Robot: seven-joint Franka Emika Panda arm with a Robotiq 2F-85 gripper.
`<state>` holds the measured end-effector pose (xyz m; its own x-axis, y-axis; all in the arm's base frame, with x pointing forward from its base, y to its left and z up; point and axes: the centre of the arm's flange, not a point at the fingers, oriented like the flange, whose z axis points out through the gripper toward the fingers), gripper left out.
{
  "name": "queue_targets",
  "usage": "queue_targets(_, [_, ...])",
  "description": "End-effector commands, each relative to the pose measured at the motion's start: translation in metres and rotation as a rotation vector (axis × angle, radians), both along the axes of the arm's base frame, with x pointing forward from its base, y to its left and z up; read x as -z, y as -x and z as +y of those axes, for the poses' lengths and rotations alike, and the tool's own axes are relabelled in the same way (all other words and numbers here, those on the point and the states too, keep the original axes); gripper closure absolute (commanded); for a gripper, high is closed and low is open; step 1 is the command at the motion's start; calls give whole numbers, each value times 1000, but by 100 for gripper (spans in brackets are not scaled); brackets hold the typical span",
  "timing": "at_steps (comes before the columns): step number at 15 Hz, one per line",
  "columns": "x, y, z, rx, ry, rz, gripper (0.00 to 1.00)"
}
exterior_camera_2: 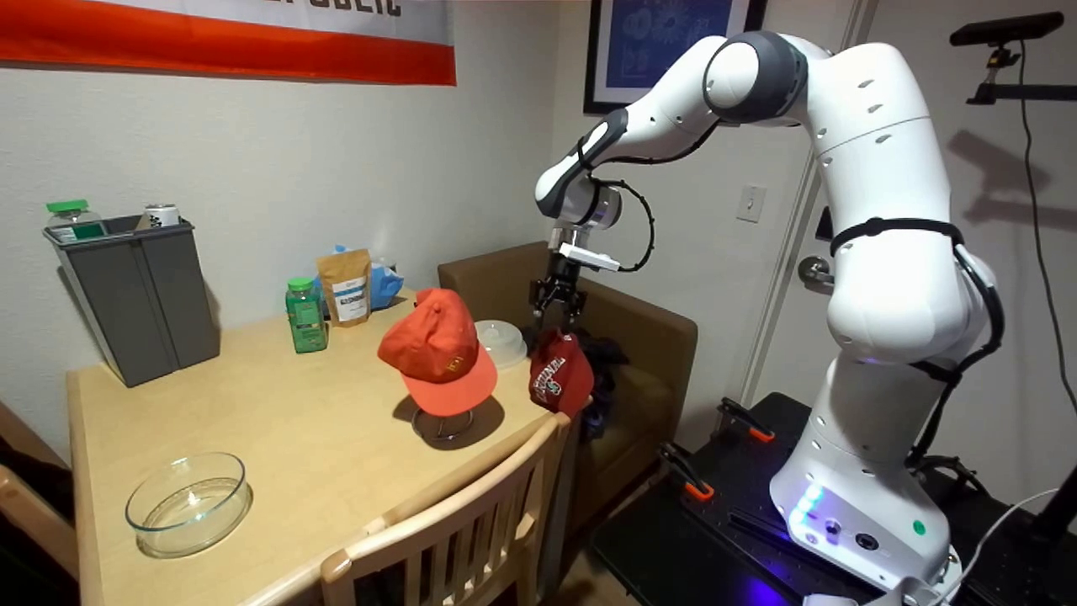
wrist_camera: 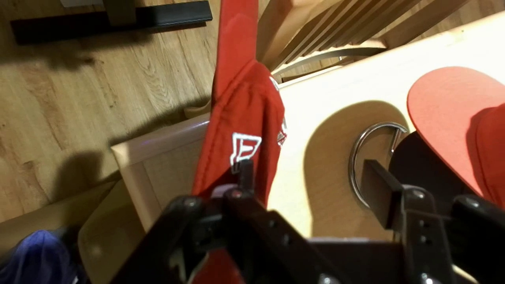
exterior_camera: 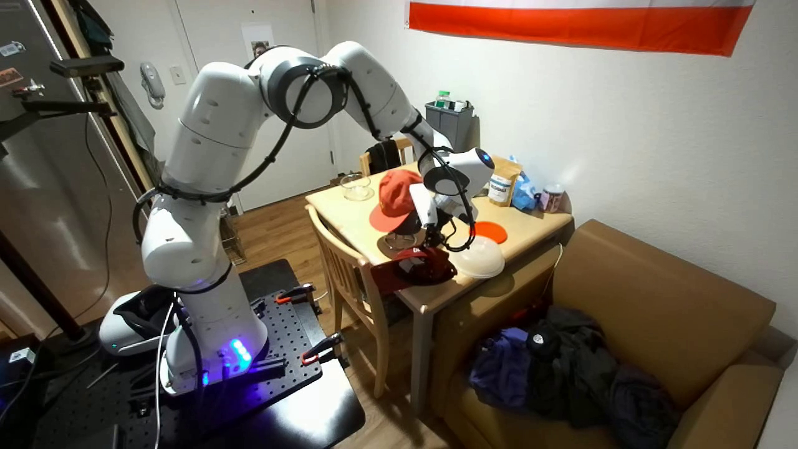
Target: Put the maroon cape on the table
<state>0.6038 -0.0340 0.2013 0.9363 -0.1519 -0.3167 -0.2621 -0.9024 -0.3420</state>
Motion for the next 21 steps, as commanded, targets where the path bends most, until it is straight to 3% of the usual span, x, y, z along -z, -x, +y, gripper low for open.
queue_targets(1, [-4,-8,4,12,26,4,31])
queue_targets(7, [-4,-10,4,18,27,8,25])
queue_targets(11, [-20,-13,8,4,23,-11,2])
queue_targets(21, [-70,-11,23,-23,32,-90,0])
